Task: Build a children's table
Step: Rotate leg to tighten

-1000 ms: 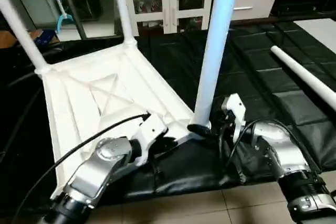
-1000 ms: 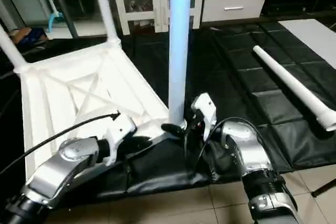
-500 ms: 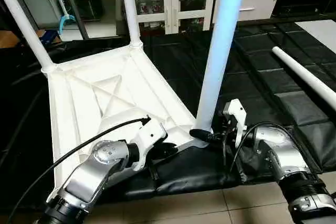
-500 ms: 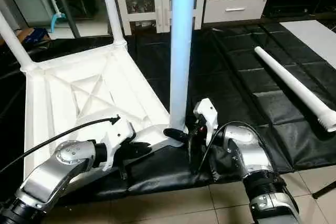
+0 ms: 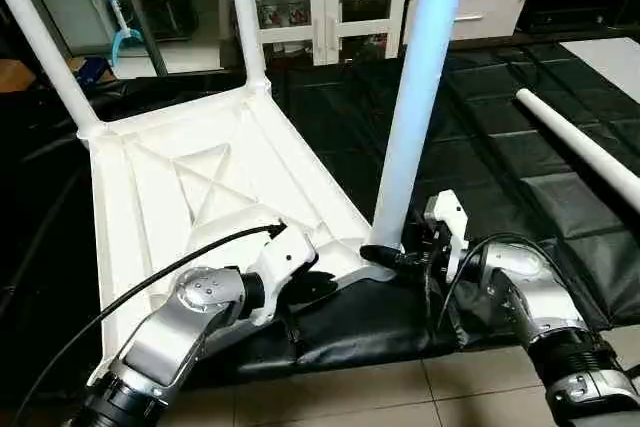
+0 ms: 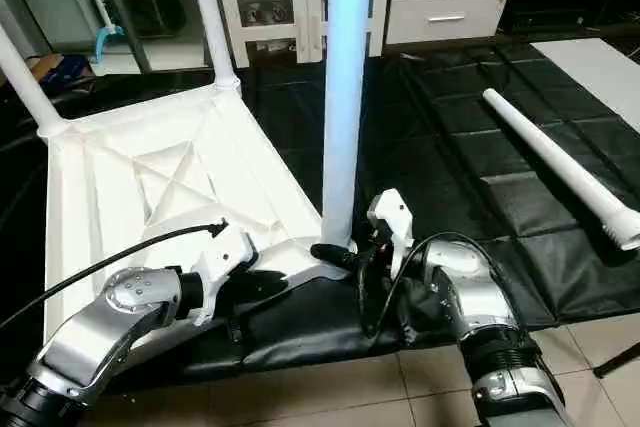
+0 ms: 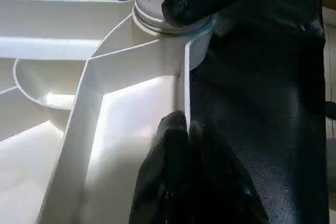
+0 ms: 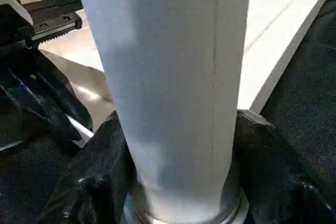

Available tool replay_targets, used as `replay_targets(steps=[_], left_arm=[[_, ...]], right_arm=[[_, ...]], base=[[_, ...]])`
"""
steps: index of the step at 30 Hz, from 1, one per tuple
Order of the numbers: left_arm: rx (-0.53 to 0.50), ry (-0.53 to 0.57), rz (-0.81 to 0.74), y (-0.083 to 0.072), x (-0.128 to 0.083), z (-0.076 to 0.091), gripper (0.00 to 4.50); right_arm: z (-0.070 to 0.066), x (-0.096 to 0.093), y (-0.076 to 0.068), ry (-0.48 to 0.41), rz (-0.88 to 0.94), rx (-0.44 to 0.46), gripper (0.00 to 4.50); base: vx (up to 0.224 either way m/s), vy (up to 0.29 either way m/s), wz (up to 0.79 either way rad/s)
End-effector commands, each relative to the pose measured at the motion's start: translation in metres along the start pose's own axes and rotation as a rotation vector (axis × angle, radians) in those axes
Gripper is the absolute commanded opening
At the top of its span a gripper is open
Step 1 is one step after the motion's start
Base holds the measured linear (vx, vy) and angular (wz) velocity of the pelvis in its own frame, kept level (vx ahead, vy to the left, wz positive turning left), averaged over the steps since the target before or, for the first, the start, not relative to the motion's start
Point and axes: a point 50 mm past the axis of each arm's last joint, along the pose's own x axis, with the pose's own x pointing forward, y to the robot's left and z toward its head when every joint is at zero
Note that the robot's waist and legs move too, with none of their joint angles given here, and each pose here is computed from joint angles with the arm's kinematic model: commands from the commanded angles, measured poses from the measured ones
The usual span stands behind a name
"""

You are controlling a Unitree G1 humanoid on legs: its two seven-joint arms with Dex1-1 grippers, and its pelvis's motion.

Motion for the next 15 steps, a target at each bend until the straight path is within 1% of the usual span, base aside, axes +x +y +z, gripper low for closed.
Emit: replay_targets(steps=[1, 2, 6, 7, 8, 9, 13, 14, 15], left_arm=[[-0.023, 0.046, -0.015, -0.005, 0.007, -0.009, 0.0], [-0.023, 0.045, 0.022, -0.002, 0.012, -0.007, 0.0], [-0.038, 0.034, 0.106, 0.005, 0.024, -0.002, 0.0], [-0.063, 0.032, 0.183, 0.011, 0.033, 0.002, 0.0], [-0.068, 0.032, 0.194, 0.012, 0.035, 0.003, 0.0], [-0.102, 0.036, 0.278, 0.019, 0.044, 0.006, 0.0], [-0.152, 0.027, 0.416, 0.03, 0.058, 0.014, 0.0], [-0.15, 0.022, 0.432, 0.032, 0.06, 0.016, 0.0], [-0.139, 0.016, 0.439, 0.033, 0.062, 0.018, 0.0]], right_arm=[[0.004, 0.0, -0.013, -0.031, -0.164, 0.012, 2.4], [0.0, 0.003, -0.016, -0.012, -0.256, 0.012, 2.4], [-0.005, 0.01, -0.019, -0.012, -0.388, 0.04, 2.4], [-0.007, 0.017, -0.02, -0.017, -0.497, 0.074, 2.4], [-0.007, 0.018, -0.021, -0.018, -0.514, 0.08, 2.4], [-0.01, 0.026, -0.02, -0.019, -0.617, 0.117, 2.4], [-0.01, 0.05, -0.01, -0.044, -0.731, 0.183, 2.39], [-0.008, 0.058, -0.006, -0.059, -0.729, 0.192, 2.39], [-0.002, 0.068, 0.0, -0.086, -0.704, 0.193, 2.39]], base=[[0.0, 0.0, 0.0], [0.0, 0.0, 0.0], [0.0, 0.0, 0.0], [0.0, 0.0, 0.0], [0.0, 0.0, 0.0], [0.0, 0.0, 0.0], [0.0, 0.0, 0.0], [0.0, 0.0, 0.0], [0.0, 0.0, 0.0]])
